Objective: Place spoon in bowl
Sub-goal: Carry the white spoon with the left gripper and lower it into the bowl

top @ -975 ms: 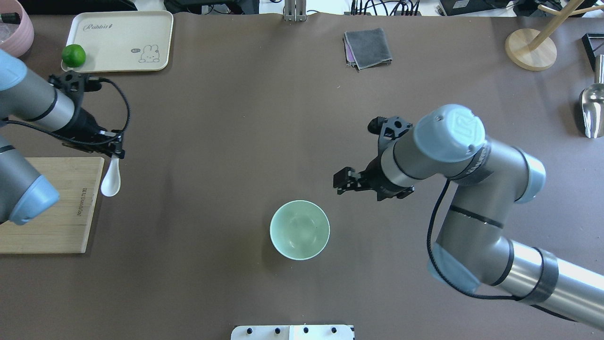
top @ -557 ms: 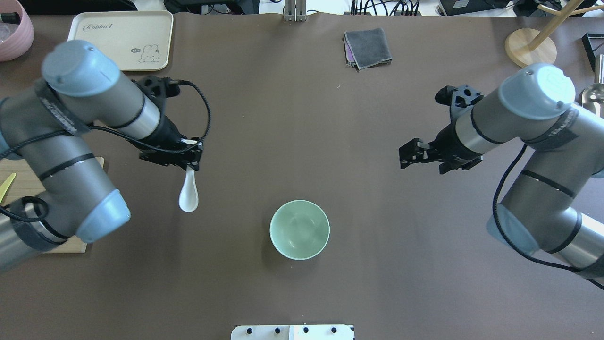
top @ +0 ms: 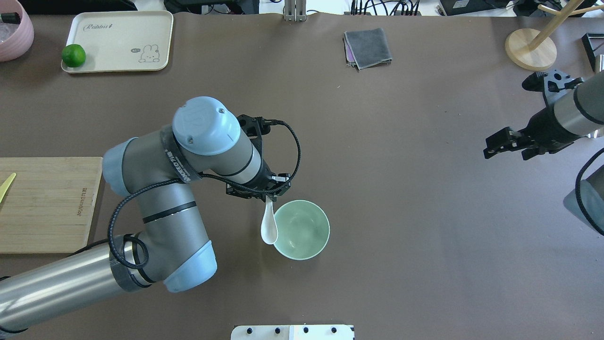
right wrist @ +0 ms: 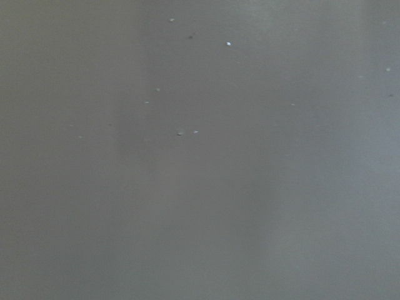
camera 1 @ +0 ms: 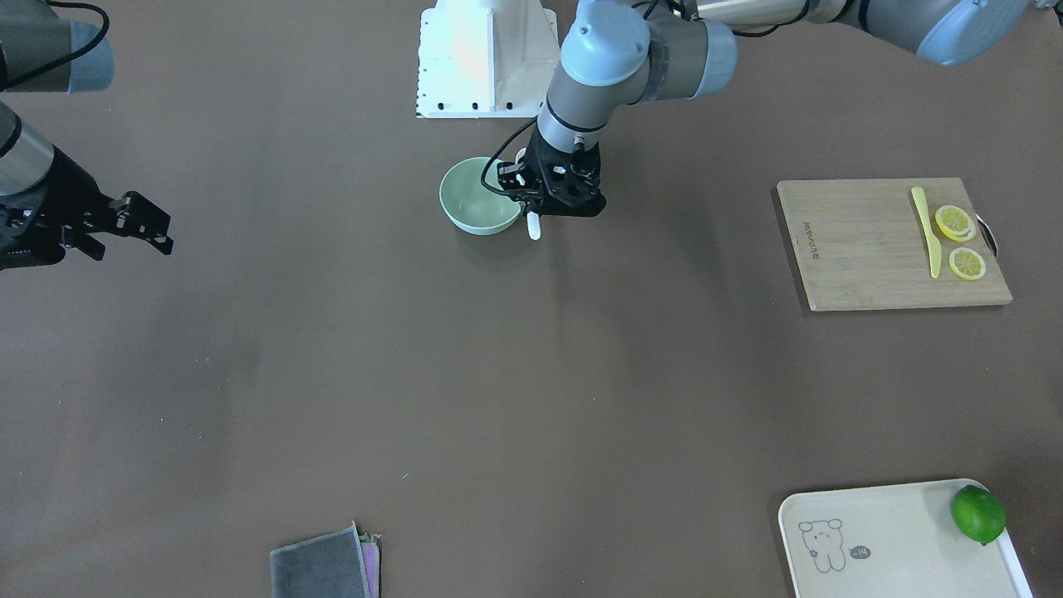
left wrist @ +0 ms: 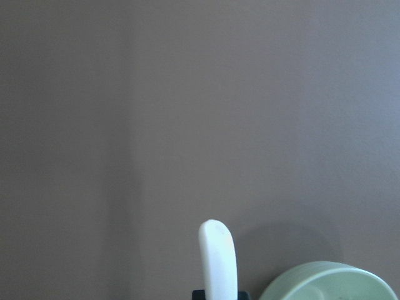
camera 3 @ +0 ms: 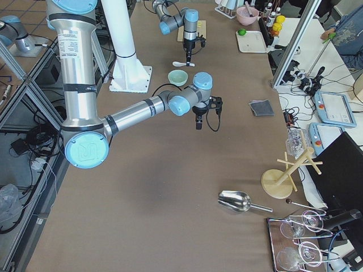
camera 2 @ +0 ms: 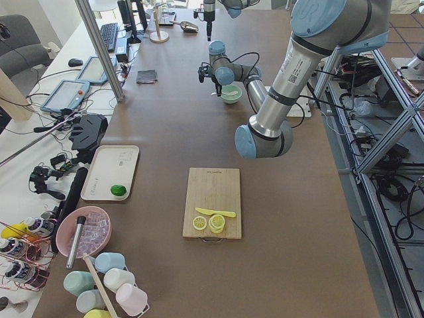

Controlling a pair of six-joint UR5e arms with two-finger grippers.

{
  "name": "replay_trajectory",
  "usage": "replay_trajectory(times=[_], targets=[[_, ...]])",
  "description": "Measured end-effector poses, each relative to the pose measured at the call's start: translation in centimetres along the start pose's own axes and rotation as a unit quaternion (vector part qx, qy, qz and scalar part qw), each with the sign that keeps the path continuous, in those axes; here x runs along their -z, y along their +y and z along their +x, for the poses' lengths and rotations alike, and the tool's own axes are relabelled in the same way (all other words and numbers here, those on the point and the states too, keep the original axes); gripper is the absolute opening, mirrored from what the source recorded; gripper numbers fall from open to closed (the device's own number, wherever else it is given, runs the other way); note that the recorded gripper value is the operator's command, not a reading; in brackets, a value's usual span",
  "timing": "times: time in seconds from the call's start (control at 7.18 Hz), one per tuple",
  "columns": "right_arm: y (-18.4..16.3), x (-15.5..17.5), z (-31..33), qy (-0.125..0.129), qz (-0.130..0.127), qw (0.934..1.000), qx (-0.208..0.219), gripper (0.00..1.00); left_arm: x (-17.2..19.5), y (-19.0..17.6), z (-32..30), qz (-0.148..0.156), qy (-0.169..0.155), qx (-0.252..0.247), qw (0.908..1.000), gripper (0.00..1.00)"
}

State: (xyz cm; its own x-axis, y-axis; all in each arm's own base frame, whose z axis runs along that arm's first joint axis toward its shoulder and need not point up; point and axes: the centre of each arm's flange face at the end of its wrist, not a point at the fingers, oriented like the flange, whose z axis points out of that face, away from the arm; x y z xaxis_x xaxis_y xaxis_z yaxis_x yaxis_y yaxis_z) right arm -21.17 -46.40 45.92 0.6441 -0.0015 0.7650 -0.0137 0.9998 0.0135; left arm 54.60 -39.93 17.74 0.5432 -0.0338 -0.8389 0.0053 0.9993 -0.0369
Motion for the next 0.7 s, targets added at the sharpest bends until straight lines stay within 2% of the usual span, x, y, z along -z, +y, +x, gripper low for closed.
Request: replay_trajectory(times=[0.28, 0.42, 0.56, 0.7], targets=[[0.5, 0.2, 3.0, 0.009, -0.003, 0.9999, -0.003, 1.00, -1.1, 1.0, 1.4, 0.001, -0.001, -0.006, 1.0000, 0.01], [0.7, 0.1, 3.6, 0.012, -0.004, 0.9999, -0.005, 1.00, -1.1, 1.3, 1.9, 0.001, 0.001, -0.006, 1.0000, 0.83], [0.9, 0.1, 4.1, 0.014, -0.005, 0.9999, -0.007, 1.00, -1.2, 1.6, 2.6, 0.000, 0.004, -0.006, 1.0000, 0.97], [1.0, 0.1, 4.4, 0.015, -0.006, 0.9998, -0.010, 1.00, -1.3, 1.8, 3.2, 0.003, 0.005, -0.006, 1.0000, 0.98]])
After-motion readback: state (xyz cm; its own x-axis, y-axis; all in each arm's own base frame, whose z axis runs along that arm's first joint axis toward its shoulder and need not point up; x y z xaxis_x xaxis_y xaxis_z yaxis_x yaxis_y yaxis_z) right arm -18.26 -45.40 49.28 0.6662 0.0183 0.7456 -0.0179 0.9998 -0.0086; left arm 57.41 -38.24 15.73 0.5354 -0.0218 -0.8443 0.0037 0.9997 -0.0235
